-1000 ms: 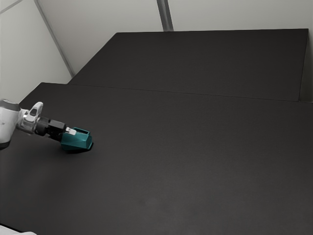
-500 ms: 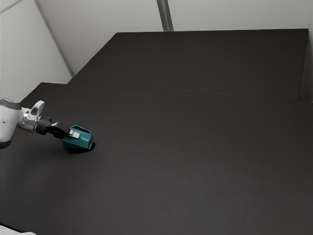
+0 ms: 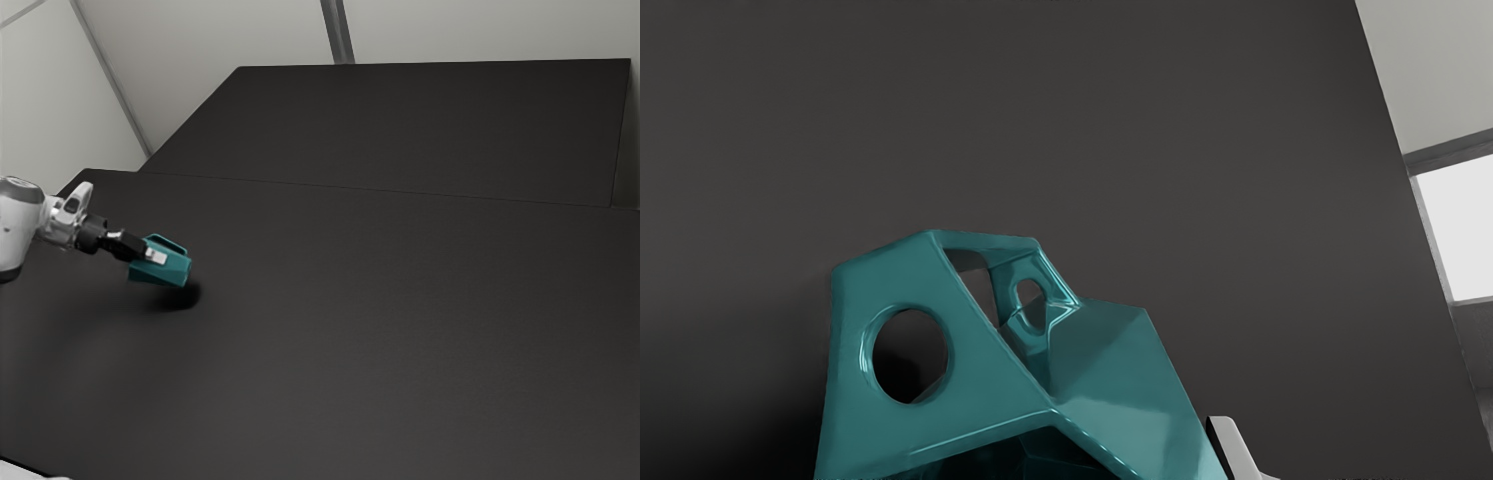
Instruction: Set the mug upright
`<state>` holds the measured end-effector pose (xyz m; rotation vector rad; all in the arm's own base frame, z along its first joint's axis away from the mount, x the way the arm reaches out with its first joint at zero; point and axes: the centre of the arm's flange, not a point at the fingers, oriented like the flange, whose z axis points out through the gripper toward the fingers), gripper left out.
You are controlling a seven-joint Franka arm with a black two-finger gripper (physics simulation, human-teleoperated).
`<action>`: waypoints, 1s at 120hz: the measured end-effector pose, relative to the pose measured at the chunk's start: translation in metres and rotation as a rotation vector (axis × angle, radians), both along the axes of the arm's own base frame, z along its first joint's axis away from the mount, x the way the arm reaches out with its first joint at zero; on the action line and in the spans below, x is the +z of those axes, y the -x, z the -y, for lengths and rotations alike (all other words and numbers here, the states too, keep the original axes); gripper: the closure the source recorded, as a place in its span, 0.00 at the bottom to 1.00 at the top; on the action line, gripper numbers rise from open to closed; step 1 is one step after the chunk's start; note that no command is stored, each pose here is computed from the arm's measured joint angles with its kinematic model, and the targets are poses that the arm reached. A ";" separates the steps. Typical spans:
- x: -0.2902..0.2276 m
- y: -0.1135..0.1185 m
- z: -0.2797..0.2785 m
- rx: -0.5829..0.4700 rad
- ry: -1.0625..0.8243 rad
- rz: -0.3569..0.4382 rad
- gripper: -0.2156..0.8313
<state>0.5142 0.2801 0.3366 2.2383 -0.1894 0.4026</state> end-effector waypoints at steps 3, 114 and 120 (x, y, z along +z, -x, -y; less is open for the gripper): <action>0.003 0.000 0.005 -0.010 -0.009 0.000 0.95; 0.119 0.007 0.189 -0.334 -0.685 -0.080 0.96; 0.118 0.012 0.185 -0.310 -0.705 -0.093 0.96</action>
